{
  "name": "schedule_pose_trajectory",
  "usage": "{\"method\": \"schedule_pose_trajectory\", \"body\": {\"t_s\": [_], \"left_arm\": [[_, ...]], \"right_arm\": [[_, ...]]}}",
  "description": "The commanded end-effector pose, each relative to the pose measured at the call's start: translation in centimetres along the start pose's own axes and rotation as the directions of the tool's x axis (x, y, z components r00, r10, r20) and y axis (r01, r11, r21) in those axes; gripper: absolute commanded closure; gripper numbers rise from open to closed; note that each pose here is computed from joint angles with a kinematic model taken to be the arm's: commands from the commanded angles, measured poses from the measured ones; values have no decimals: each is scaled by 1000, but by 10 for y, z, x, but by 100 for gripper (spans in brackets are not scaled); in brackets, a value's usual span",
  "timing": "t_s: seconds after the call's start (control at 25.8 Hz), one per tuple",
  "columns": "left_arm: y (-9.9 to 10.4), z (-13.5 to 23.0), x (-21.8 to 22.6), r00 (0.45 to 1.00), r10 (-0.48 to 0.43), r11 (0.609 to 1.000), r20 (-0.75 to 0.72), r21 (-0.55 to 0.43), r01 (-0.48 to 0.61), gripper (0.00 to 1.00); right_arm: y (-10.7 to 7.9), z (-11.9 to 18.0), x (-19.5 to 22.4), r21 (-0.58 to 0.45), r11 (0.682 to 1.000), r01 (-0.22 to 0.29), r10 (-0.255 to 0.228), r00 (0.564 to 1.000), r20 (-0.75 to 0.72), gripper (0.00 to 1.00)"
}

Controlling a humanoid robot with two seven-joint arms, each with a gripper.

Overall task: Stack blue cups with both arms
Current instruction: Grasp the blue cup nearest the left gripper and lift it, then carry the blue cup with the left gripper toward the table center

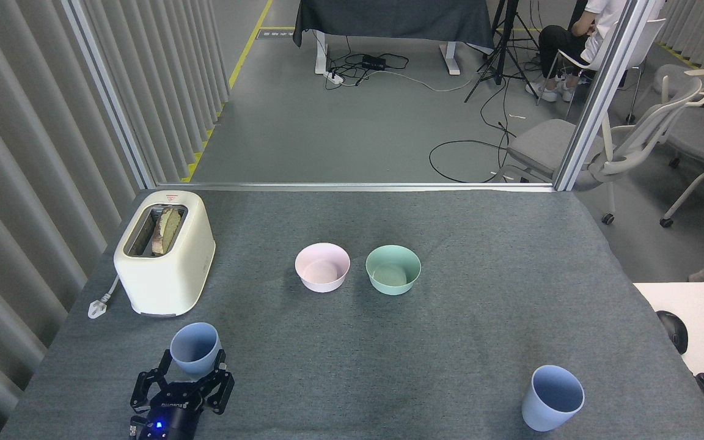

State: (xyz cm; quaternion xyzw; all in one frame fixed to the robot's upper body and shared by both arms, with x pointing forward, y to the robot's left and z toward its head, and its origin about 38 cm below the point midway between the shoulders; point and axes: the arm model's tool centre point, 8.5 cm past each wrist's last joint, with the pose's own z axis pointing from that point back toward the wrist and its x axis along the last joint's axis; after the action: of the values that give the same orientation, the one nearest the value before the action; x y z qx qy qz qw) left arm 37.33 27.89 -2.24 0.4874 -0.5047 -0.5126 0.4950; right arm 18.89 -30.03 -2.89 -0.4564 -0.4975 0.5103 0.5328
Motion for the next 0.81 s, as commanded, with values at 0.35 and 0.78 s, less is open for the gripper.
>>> {"method": "schedule_pose_trajectory", "body": {"t_s": [0.35, 0.78], "left_arm": [[-2, -16, 9, 1000, 4, 1000, 24, -13, -4, 17], [46, -20, 57, 981, -15, 991, 195, 137, -12, 37]], "right_arm": [[2, 3, -1, 2, 1000, -2, 2, 1000, -3, 0], [2, 3, -2, 4, 1000, -3, 3, 1000, -2, 0]]}}
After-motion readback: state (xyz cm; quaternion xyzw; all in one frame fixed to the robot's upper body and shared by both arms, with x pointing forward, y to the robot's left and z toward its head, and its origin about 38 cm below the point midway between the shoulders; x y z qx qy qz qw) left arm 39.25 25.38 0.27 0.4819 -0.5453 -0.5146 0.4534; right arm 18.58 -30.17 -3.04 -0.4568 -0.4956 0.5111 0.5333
